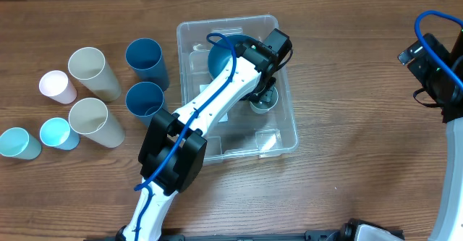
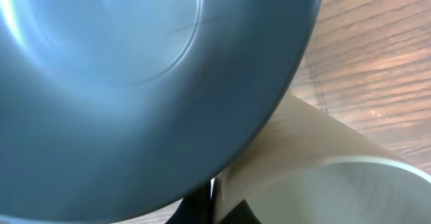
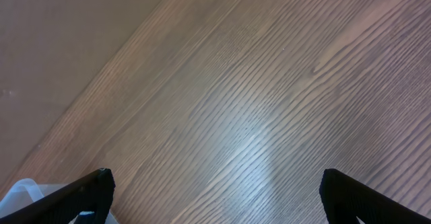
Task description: Pack container
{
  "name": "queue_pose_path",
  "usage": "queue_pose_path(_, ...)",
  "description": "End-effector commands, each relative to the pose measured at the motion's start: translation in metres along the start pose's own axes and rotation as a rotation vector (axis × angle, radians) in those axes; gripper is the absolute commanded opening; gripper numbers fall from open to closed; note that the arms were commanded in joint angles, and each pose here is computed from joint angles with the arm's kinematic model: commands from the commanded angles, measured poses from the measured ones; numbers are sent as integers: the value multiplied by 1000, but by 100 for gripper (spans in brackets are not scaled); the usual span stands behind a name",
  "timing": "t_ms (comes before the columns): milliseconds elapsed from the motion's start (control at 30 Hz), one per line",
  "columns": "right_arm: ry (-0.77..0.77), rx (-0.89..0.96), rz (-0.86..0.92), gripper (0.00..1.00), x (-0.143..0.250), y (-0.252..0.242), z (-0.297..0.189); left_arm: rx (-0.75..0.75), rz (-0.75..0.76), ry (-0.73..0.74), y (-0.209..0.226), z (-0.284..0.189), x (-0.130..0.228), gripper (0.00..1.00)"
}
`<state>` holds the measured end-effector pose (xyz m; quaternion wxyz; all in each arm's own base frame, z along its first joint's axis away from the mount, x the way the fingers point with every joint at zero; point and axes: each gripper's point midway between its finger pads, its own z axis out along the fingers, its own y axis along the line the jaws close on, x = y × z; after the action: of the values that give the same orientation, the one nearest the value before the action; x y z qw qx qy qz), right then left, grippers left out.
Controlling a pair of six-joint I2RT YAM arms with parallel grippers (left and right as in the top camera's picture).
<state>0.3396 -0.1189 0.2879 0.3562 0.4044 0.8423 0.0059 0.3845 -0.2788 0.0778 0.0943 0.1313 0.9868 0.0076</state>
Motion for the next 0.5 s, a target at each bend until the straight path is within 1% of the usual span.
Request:
queue_pose_path(0,-20,0,6,100,-5,1,-4,-18,-12,21,1,1,7,7)
queue_pose_path(67,-20,0,7,100,-5,0,-4,-14,-1,46,-2,-5,15,12)
queue_pose_path(133,-20,0,7,100,-5,0,-4,-1,-1,41,-3,-15,15,18)
queue_pose_path(167,-20,0,7,100,-5,0,-4,13,-2,34,-4,-23,14,26)
queue_pose_path(200,-20,0,6,100,-5,1,-4,45,7,3,-6,-44,11,42)
queue_pose_path(233,-20,0,7,100,-5,0,-4,77,15,-43,-7,-70,6,51)
queue_pose_path(267,-20,0,7,100,-5,0,-4,105,9,-104,-4,-104,3,56)
queue_pose_path(333,-20,0,6,100,-5,0,-4,130,0,-173,2,-141,2,61)
queue_pose_path(367,-20,0,6,100,-5,1,-4,141,-8,-220,8,-166,4,66)
queue_pose_path(400,-20,0,6,100,-5,1,-4,130,-22,-269,20,-189,6,66)
queue_pose_path(467,-20,0,7,100,-5,0,-4,69,-57,-337,48,-218,11,69)
